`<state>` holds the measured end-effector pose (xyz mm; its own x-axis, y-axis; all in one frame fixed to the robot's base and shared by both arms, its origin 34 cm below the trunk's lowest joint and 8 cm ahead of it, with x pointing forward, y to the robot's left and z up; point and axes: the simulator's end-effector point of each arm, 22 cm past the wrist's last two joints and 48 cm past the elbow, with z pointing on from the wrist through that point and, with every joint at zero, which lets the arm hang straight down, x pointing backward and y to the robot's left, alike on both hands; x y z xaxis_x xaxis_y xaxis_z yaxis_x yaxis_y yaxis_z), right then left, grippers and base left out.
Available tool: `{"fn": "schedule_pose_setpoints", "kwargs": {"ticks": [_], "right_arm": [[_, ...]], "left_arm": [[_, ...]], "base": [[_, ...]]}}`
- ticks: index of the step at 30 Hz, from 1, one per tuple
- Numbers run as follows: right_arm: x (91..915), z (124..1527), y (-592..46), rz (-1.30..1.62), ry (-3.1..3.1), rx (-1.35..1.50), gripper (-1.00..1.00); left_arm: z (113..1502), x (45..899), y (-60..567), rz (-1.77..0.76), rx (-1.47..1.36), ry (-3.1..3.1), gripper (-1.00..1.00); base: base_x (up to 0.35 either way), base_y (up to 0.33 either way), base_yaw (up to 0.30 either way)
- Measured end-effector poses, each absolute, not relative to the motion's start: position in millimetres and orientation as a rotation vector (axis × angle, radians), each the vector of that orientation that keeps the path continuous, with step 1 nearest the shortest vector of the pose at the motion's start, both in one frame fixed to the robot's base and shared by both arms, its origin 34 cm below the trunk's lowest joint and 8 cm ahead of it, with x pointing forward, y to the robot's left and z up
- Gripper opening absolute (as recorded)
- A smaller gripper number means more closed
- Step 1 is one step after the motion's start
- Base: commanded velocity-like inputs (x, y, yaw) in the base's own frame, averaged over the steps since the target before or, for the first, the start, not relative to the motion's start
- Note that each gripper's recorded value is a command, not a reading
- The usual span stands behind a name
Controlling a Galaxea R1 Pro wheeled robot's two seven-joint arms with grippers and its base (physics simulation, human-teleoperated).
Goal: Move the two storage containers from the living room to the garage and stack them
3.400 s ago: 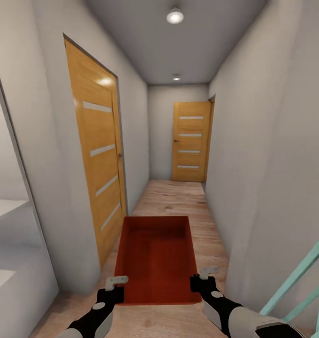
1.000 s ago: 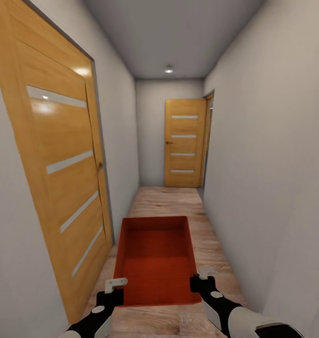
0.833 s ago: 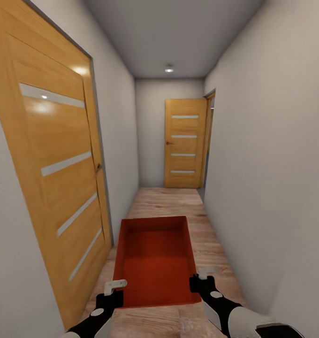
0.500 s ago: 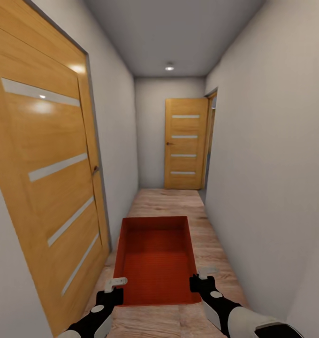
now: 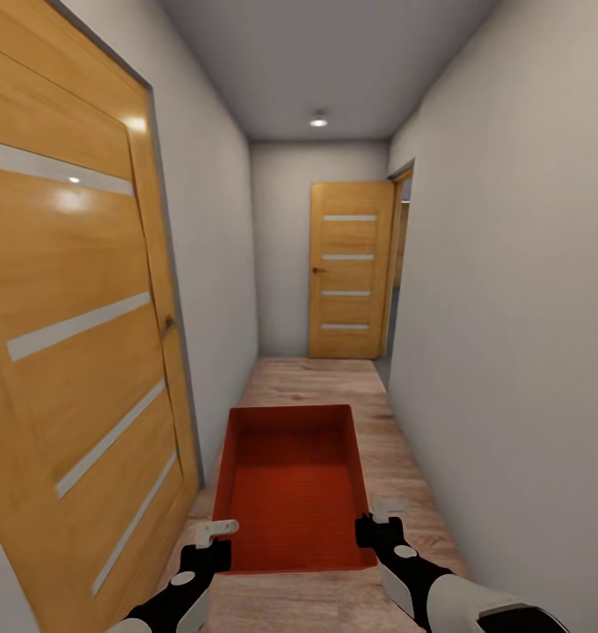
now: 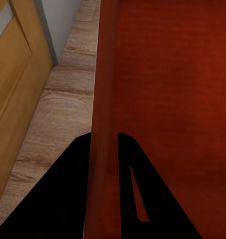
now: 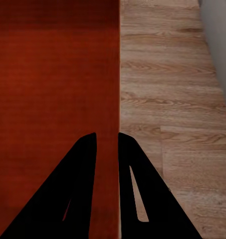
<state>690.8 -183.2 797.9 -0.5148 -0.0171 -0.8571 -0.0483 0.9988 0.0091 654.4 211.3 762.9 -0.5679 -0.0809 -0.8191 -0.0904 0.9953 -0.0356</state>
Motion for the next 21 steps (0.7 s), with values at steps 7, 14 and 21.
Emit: {"fn": "schedule_pose_setpoints", "kwargs": {"ticks": [7, 14, 21], "right_arm": [[690.8, 797.9, -183.3, 0.039, 2.112, -0.046, -1.00], [690.7, 797.7, -183.3, 0.039, 2.113, -0.046, -1.00], [690.6, 797.6, -183.3, 0.039, 2.113, -0.045, -1.00]], "left_arm": [[762.9, 654.4, 211.3, 0.013, -0.119, 2.177, -1.00], [762.7, 654.2, 211.2, 0.013, -0.119, 2.178, -1.00], [762.6, 654.2, 211.2, 0.013, -0.119, 2.179, -1.00]], "base": [[0.317, 0.000, 0.000], [0.317, 0.000, 0.000], [0.317, 0.000, 0.000]]}}
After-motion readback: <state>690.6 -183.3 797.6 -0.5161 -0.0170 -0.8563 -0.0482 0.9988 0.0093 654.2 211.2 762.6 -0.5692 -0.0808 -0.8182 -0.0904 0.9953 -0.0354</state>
